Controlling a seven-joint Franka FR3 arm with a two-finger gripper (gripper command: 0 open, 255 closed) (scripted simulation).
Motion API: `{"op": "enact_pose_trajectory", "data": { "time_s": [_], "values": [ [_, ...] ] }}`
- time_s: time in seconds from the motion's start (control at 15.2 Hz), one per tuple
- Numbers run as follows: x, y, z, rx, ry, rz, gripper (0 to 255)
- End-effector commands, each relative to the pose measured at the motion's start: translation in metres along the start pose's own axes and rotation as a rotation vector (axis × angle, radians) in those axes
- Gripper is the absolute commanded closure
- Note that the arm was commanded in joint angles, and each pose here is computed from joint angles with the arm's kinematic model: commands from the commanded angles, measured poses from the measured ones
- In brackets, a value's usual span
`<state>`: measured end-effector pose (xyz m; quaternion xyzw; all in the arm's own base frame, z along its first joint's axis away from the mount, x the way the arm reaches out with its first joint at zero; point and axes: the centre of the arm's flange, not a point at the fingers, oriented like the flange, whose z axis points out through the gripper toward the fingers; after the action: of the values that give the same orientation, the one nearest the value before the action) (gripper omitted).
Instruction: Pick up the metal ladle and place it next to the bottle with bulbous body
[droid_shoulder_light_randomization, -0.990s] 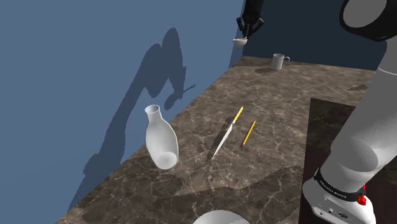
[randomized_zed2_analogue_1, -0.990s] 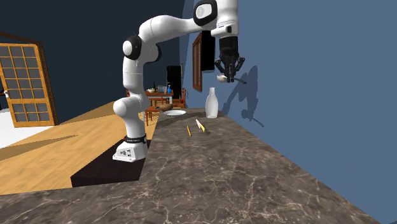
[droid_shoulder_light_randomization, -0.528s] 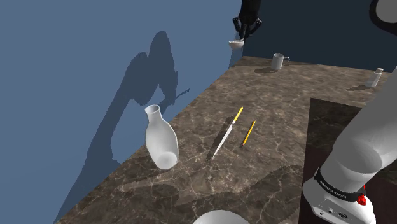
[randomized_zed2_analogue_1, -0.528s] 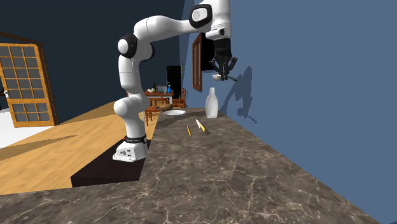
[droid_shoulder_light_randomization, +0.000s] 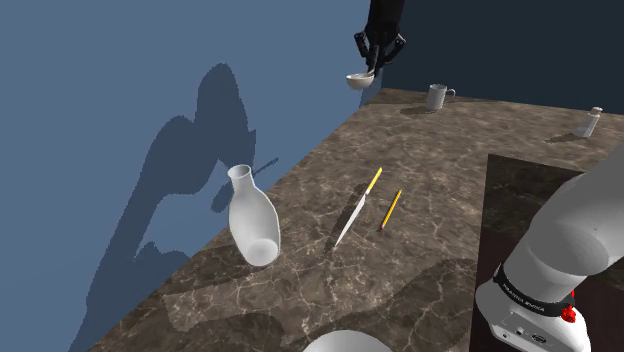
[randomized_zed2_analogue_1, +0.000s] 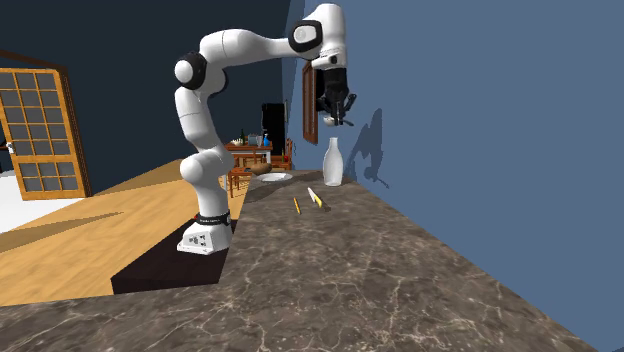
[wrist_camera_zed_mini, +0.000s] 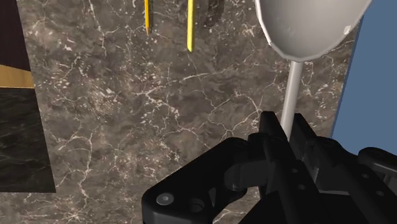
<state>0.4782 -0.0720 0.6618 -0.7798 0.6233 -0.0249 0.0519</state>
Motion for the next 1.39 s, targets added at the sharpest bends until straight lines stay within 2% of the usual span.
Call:
{"op": "enact_pose_trajectory", "data": {
  "time_s": [0.0, 1.32],
  "values": [
    [-0.024, 0.005, -0.001, 0.0, 0.0, 0.001, 255],
    [-0.286, 0.038, 0.002, 0.0, 0.0, 0.001, 255]
  ]
}}
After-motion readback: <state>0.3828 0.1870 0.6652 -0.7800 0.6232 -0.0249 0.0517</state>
